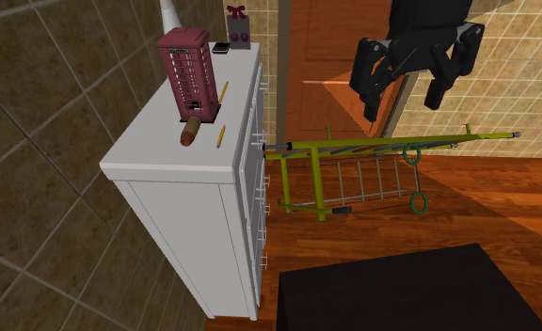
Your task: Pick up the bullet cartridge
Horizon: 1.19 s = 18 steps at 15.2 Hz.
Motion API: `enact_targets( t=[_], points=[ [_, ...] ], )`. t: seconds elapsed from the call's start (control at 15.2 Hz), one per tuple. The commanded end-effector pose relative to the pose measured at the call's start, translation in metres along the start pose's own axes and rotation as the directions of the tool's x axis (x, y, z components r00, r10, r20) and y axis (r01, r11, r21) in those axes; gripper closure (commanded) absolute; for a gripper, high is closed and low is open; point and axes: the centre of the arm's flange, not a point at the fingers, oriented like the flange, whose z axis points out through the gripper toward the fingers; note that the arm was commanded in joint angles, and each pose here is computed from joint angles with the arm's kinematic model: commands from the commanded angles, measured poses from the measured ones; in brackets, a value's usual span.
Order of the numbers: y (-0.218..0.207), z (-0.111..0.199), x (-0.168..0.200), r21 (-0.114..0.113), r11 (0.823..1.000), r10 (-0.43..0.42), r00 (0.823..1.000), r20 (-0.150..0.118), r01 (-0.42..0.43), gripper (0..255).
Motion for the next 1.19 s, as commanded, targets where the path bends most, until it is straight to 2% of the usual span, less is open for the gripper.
enact_targets(
  t=[0.0,1.12],
  points=[
    [-0.022,0.006,0.010,0.007,1.000,0.016,1.000,-0.006,-0.016,0],
    [-0.204,0.038,0.118,0.062,0.989,0.140,0.989,-0.047,-0.137,0]
  ],
)
